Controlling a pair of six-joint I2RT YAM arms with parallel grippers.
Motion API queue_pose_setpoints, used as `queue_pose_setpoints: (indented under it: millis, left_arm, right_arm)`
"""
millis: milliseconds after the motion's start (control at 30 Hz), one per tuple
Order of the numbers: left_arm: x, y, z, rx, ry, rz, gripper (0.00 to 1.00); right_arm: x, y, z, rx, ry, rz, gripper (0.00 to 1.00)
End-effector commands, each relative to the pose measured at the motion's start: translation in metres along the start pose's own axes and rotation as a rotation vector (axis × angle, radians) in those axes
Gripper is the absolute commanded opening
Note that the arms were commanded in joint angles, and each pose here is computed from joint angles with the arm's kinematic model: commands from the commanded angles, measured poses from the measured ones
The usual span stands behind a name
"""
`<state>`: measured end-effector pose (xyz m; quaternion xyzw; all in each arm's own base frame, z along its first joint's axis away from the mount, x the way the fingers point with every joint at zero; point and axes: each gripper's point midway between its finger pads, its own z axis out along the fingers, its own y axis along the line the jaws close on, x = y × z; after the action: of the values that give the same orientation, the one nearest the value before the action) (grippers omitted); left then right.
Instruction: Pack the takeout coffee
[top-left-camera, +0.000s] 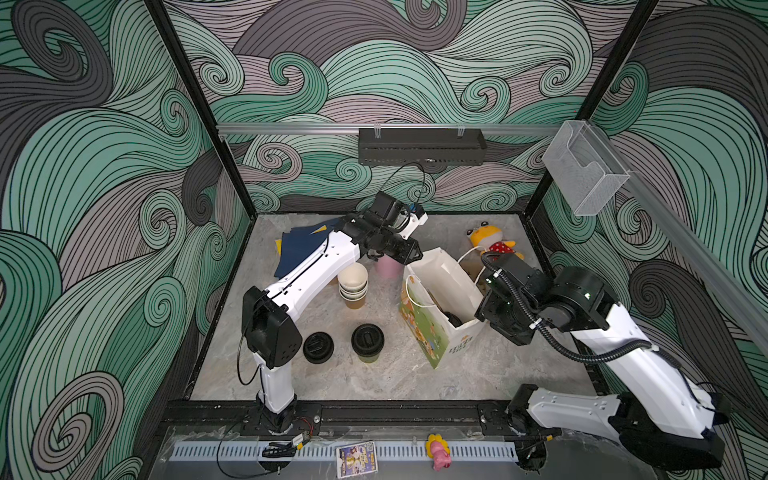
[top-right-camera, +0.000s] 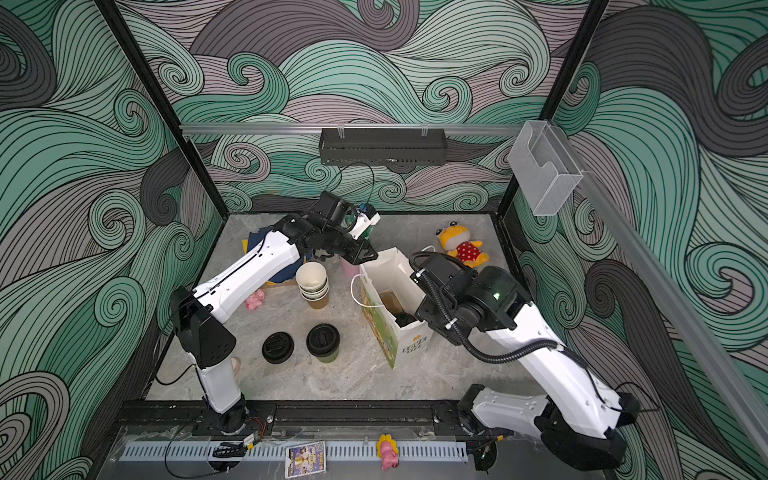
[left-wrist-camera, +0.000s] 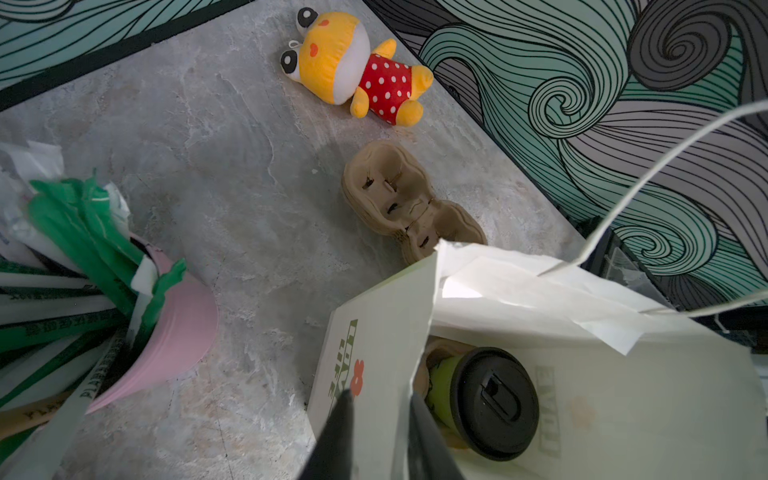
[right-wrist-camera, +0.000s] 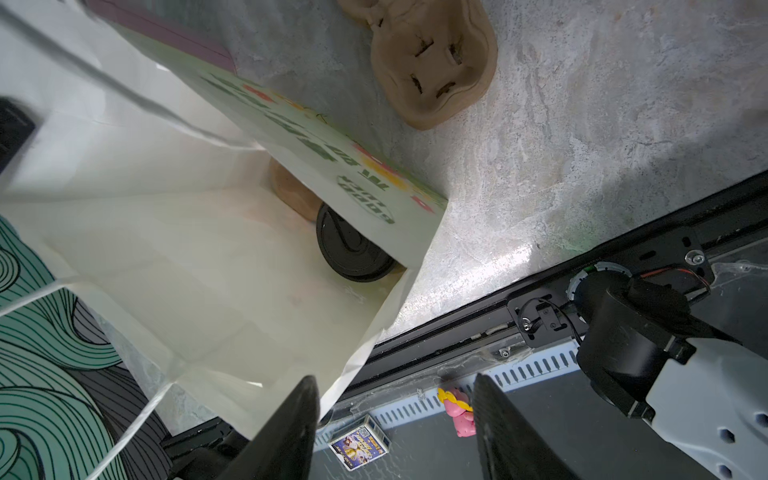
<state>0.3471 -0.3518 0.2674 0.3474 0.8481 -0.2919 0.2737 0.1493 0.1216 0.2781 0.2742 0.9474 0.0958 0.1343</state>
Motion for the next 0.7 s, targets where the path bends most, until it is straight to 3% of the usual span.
queue_pose_setpoints:
  millis: [0,200,433,667]
  left_arm:
    - [-0.006,-0.005,-0.003,-0.003,-0.006,0.014,0.14]
    - [-0.006,-0.012,-0.008,0.004,-0.023,-0.010,0.01]
    - [-0.004,-0.017,-0.012,0.001,-0.032,-0.034,0.00]
    - [-0.001,-0.017,-0.024,-0.024,-0.057,-0.052,0.00]
  right_arm:
    - [-0.001,-0.008,0.006,0.073,-0.011,0.077,0.61]
    - [-0.003,0.000,0.014,0.114,-0.016,0.078,0.57]
    - [-0.001,-0.001,0.027,0.174,-0.009,0.107,0.46]
    - [-0.003,0.000,0.030,0.181,-0.012,0.115,0.19]
